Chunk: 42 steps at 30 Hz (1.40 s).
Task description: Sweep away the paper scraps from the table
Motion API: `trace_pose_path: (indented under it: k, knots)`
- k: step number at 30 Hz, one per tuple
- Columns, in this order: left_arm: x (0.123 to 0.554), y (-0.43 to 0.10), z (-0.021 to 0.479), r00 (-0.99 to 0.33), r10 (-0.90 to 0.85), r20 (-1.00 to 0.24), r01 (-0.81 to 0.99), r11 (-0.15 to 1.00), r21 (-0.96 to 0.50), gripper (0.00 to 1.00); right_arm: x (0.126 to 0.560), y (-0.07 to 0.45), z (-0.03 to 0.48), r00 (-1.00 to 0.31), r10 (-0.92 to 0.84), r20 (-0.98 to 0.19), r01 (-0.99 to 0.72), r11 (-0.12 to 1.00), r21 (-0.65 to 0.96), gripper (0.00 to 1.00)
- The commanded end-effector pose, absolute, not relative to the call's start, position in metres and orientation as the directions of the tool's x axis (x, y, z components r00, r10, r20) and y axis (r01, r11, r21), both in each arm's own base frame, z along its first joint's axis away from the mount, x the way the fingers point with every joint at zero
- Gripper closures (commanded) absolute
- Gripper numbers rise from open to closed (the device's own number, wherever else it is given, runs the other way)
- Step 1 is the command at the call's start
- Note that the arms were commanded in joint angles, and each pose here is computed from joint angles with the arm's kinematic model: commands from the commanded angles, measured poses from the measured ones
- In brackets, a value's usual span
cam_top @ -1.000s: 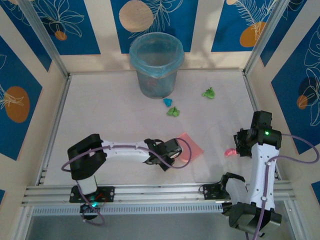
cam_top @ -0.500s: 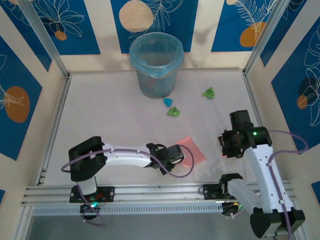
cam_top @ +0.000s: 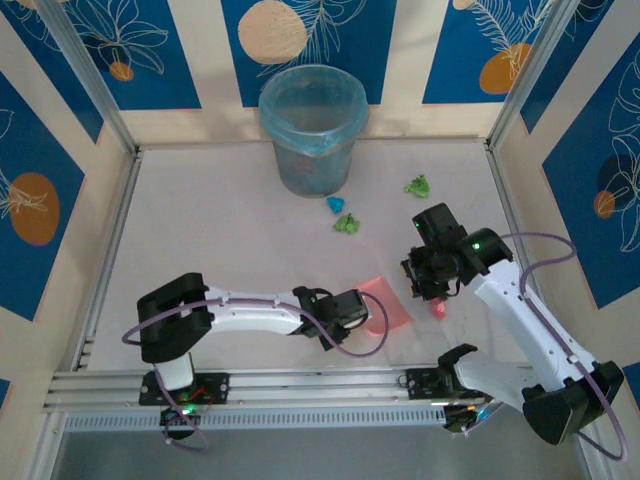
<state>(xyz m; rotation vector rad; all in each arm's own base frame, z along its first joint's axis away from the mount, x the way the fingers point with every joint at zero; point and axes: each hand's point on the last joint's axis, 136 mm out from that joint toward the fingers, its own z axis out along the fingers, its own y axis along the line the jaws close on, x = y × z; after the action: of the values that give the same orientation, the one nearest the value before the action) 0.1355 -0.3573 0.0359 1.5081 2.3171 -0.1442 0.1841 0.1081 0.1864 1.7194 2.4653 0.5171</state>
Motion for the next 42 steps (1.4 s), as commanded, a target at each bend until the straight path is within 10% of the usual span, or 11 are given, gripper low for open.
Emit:
trace_pose_path:
  k: [1, 13, 42]
  knots:
    - [0.128, -0.355, 0.035, -0.335, 0.880, -0.336, 0.916, 0.388, 0.103, 1.00, 0.192, 0.110, 0.207, -0.354, 0.931, 0.085, 0.879, 0.300, 0.370, 1.00]
    - [0.124, -0.356, 0.036, -0.333, 0.880, -0.338, 0.920, 0.381, 0.087, 1.00, 0.145, 0.043, 0.211, -0.203, 0.974, -0.098, 0.928, 0.224, 0.297, 1.00]
    - [0.130, -0.353, 0.024, -0.315, 0.899, -0.305, 0.918, 0.370, 0.142, 1.00, 0.174, 0.176, 0.223, -0.520, 0.841, 0.149, 0.787, 0.405, 0.466, 1.00]
